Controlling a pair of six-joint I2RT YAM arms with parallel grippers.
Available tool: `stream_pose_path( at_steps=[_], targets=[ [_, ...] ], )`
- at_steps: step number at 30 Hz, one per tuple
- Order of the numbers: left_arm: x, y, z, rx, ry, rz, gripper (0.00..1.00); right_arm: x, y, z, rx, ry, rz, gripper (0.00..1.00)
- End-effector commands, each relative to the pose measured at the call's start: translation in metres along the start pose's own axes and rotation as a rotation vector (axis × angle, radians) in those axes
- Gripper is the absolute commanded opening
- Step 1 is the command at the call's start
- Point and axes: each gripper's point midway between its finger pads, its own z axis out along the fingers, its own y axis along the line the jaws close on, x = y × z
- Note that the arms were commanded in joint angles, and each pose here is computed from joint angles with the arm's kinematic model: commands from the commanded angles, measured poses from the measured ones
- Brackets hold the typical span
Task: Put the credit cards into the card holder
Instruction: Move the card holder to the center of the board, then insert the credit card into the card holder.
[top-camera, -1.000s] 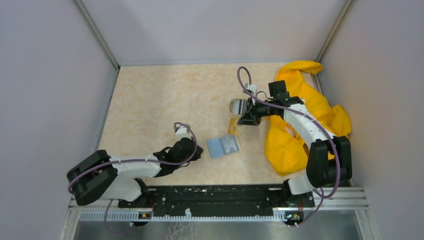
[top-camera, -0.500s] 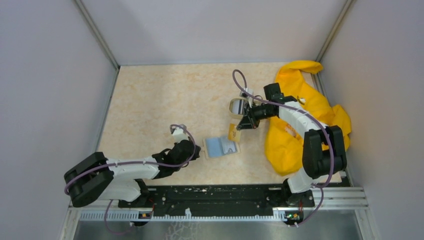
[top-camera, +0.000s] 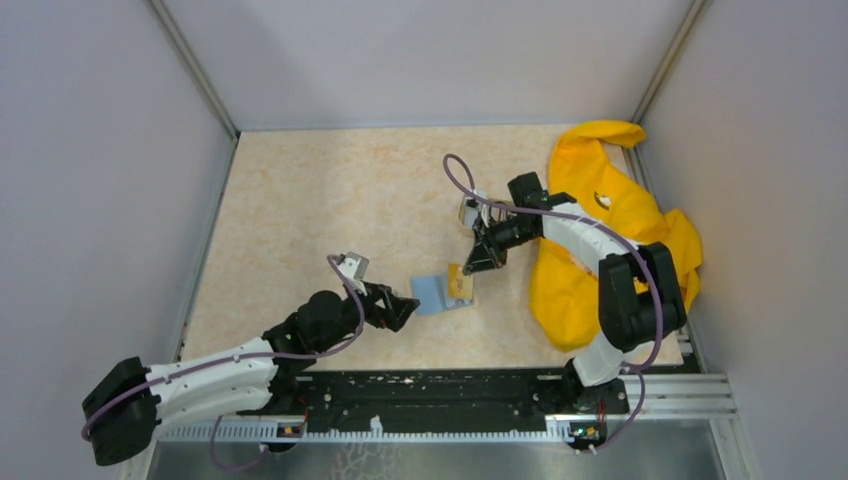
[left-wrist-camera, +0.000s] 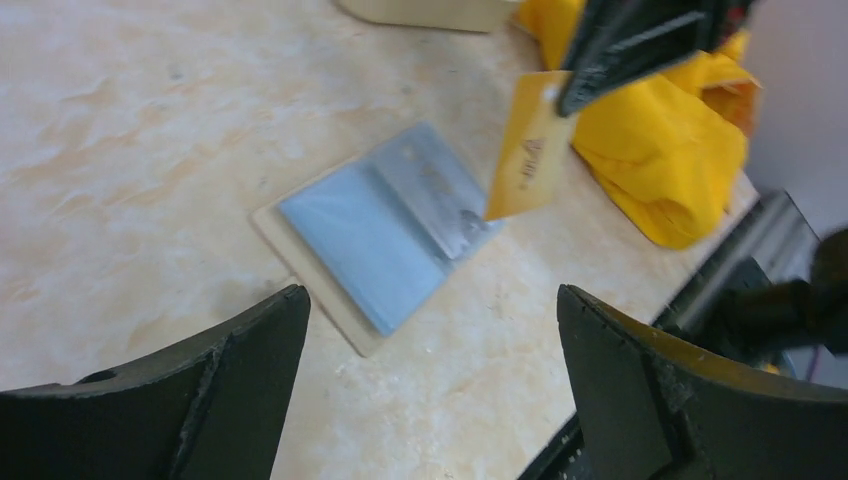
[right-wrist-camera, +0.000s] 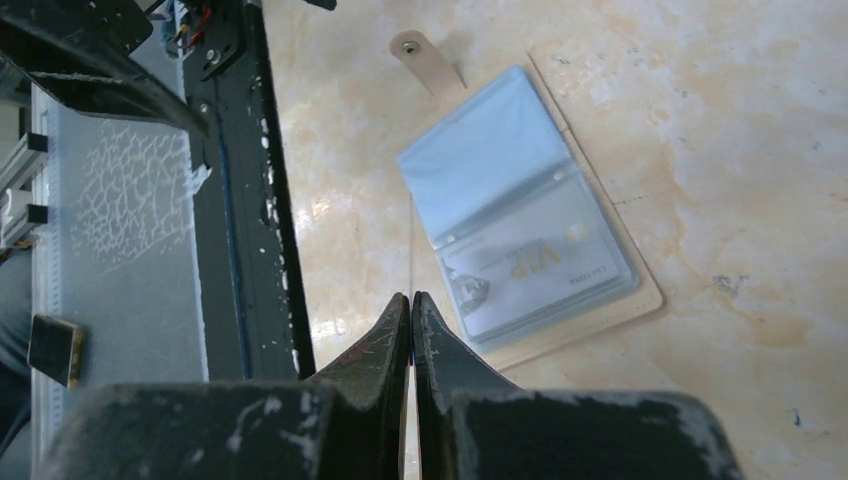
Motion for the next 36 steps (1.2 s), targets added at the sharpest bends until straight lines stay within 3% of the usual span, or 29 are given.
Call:
stream_pose_path(
  at_steps=[1, 8, 12, 20, 25, 29, 36],
  targets=[
    [-0.005, -0.053, -0.021, 0.366, -0.025, 0.177, 0.99, -0.017, 0.021, 0.006, -0.09, -0.005, -0.106, 0.0],
    [-0.009, -0.065, -0.019, 0.506, 0.021, 0.244, 0.95, -0.012, 0.039, 0.014, -0.157, 0.028, -0.159, 0.0],
    [-0.01, -0.073, -0.017, 0.64, 0.089, 0.226, 0.87, -0.006, 0.047, 0.022, -0.179, 0.074, -0.204, 0.0],
    [-0.008, -0.077, 0.005, 0.716, 0.2, 0.19, 0.81, -0.001, 0.055, 0.031, -0.209, 0.113, -0.227, 0.0],
    [0.0, -0.085, 0.016, 0.787, 0.281, 0.177, 0.69, 0.002, 0.058, 0.035, -0.219, 0.129, -0.23, 0.0],
    [0.007, -0.091, 0.022, 0.849, 0.334, 0.155, 0.43, 0.002, 0.06, 0.037, -0.227, 0.134, -0.232, 0.0],
    [0.018, -0.089, 0.03, 0.868, 0.376, 0.128, 0.38, 0.0, 0.062, 0.036, -0.233, 0.13, -0.235, 0.0]
  ],
)
